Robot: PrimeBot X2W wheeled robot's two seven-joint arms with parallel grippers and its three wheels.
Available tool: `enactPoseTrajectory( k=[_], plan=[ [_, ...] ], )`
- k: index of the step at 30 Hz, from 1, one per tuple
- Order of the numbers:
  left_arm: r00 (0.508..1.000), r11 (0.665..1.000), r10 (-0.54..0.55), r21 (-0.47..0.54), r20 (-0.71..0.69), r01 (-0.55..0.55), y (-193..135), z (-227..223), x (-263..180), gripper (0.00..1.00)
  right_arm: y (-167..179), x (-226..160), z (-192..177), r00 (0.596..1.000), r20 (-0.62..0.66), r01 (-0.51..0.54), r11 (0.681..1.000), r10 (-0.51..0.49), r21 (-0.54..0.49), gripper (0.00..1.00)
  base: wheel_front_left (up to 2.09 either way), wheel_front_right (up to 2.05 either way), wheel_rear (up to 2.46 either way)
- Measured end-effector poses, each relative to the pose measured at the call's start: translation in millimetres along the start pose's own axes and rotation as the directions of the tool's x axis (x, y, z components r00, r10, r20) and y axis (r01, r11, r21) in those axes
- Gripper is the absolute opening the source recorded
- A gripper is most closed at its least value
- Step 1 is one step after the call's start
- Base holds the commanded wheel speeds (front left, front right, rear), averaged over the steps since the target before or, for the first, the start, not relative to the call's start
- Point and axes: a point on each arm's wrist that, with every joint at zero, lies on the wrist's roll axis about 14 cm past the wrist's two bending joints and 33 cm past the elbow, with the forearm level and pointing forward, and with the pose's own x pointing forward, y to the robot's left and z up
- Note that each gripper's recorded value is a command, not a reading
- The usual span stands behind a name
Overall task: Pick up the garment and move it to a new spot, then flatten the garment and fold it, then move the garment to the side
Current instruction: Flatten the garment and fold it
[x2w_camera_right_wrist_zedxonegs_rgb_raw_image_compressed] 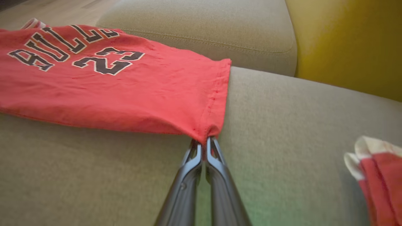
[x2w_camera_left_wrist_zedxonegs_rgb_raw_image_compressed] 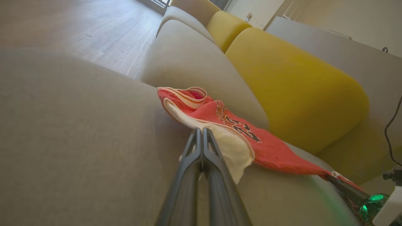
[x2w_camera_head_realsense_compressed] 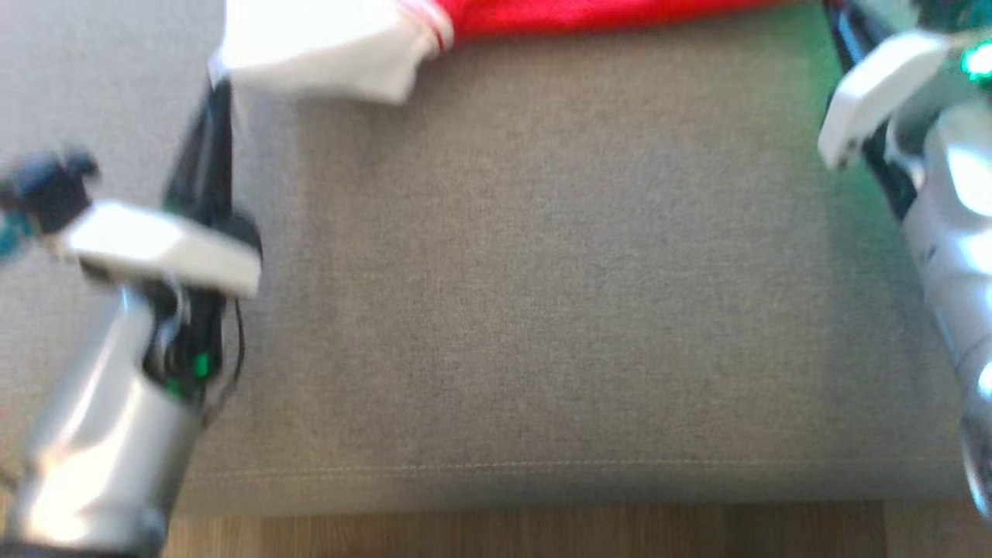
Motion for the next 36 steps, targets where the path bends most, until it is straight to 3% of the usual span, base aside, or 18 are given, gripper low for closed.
enactPoseTrajectory(
  k=[8,13,18,26,32,36],
  plan=[
    [0.986,0.989,0.084,-0.109,-0.146,-0.1,5,-43,-101,0.0,-8,-71,-28,0.998,-0.06,0.029,0.999,-0.028,0.018,0.0,0.0,0.0,0.0],
    [0.98,0.973,0.12,-0.177,-0.158,-0.148,-5,-47,-142,0.0,-5,-108,-31,0.999,-0.015,0.034,0.998,-0.034,0.054,0.0,0.0,0.0,0.0],
    [0.97,0.946,0.189,-0.238,-0.15,-0.221,-7,-43,-176,0.0,-11,-146,-58,0.998,-0.026,0.062,0.993,-0.06,0.1,0.0,0.0,0.0,0.0],
    [0.965,0.916,0.24,-0.303,-0.108,-0.262,-17,-22,-201,0.0,-29,-188,-87,0.993,-0.047,0.115,0.987,-0.11,0.116,0.0,0.0,0.0,0.0],
    [0.974,0.924,0.201,-0.311,-0.099,-0.223,-33,-14,-194,0.0,-19,-199,-60,0.996,0.013,0.088,0.991,-0.09,0.103,0.0,0.0,0.0,0.0],
    [0.99,0.942,0.126,-0.306,-0.061,-0.139,-50,-4,-160,0.0,-13,-192,-35,0.997,0.035,0.072,0.996,-0.073,0.053,0.0,0.0,0.0,0.0]
  ],
)
